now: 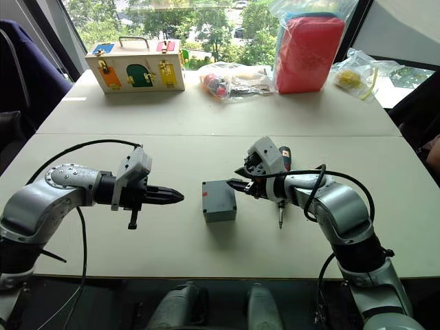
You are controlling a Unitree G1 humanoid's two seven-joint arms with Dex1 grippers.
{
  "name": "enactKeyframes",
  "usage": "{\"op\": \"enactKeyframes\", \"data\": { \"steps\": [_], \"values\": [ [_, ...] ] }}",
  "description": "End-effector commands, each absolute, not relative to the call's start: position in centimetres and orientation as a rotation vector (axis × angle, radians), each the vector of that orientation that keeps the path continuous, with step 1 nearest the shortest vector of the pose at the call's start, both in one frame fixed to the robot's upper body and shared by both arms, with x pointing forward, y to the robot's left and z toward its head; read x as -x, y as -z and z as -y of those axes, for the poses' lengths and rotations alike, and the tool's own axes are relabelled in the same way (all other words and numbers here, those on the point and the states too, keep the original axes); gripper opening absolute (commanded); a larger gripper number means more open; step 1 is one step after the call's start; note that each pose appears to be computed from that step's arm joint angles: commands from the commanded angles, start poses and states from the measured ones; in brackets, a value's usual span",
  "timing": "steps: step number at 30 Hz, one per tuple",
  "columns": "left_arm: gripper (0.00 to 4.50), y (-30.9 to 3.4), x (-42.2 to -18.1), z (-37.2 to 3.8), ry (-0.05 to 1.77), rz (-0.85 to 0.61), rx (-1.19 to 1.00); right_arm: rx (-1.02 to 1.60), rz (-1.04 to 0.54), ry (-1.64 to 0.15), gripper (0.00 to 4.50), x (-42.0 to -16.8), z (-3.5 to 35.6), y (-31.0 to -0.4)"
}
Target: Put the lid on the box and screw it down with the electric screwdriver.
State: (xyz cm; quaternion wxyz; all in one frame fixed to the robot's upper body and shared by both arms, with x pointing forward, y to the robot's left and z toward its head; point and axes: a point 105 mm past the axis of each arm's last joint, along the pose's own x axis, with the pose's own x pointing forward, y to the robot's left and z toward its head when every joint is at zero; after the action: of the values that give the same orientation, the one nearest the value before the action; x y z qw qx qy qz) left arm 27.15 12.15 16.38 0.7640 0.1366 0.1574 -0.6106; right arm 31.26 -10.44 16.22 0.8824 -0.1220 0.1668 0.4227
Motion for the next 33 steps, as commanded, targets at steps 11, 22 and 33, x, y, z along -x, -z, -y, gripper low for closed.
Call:
{"op": "enactKeyframes", "data": {
  "steps": [11, 22, 33],
  "values": [
    [0.00, -18.9, -25.8, -10.7, 1.486, -0.241, -0.452, 0.060, -0.691, -0.564, 4.35, -32.0, 20.2, -20.8],
    [0.00, -17.8, -24.9, -9.7, 1.511, -0.227, -0.482, -0.042, -1.007, -0.437, 4.46, -34.5, 20.5, -16.9],
    [0.00, -17.0, -24.5, -9.5, 1.459, -0.230, -0.428, 0.079, -1.139, -0.471, 4.46, -33.7, 18.4, -14.0]
  ]
}}
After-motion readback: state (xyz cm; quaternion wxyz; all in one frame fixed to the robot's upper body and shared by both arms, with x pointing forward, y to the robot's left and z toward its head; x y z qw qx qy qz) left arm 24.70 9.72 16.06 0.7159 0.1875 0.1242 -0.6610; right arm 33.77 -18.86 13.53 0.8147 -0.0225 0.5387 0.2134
